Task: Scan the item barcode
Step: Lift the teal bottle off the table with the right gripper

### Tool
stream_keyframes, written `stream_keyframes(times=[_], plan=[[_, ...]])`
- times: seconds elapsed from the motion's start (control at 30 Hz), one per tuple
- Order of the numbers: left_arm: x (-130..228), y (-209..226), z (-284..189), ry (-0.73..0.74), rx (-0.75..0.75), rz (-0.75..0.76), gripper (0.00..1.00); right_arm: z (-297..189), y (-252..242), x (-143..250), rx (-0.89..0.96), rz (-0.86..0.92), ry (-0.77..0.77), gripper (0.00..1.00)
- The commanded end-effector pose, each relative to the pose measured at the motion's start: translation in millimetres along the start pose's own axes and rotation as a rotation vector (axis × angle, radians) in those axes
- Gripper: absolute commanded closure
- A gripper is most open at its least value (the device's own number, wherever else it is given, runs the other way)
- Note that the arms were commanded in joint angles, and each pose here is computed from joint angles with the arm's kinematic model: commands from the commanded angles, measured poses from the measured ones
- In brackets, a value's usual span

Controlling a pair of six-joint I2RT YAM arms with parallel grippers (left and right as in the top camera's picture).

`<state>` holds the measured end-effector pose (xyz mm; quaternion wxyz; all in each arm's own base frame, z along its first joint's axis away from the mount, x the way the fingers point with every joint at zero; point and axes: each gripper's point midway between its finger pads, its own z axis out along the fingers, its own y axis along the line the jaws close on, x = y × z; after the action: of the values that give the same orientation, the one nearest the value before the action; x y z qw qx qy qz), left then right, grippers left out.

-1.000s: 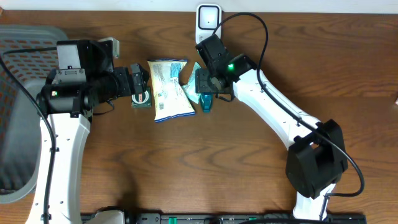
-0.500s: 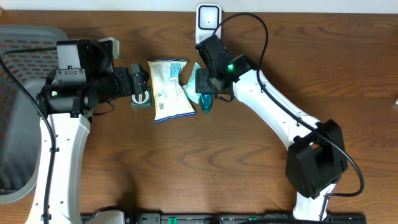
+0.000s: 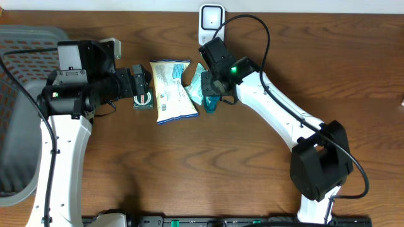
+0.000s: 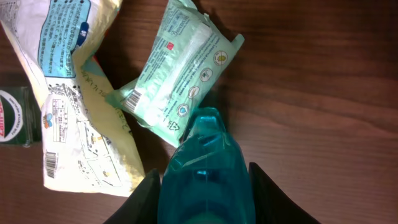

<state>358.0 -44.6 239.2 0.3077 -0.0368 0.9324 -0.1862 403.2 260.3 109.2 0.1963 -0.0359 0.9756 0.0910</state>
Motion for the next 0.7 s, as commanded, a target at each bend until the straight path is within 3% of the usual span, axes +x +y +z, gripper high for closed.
stream_keyframes(times=[0.0, 0.33, 0.67], plan=[[-0.5, 0.9, 0.6, 0.0, -0.006, 0.017, 0.02, -25.3, -6.3, -19.5, 0.022, -0.034, -0.083, 0.79], [-0.5, 0.9, 0.6, 0.0, -0.006, 0.017, 0.02, -76.4, -33.1, -35.7, 0.152, -0.038, -0.206, 0.82], [-0.5, 0.9, 0.6, 0.0, -0.006, 0.017, 0.02, -70.9, -53.7, -25.8, 0.23, 0.277, -0.212, 0.79]])
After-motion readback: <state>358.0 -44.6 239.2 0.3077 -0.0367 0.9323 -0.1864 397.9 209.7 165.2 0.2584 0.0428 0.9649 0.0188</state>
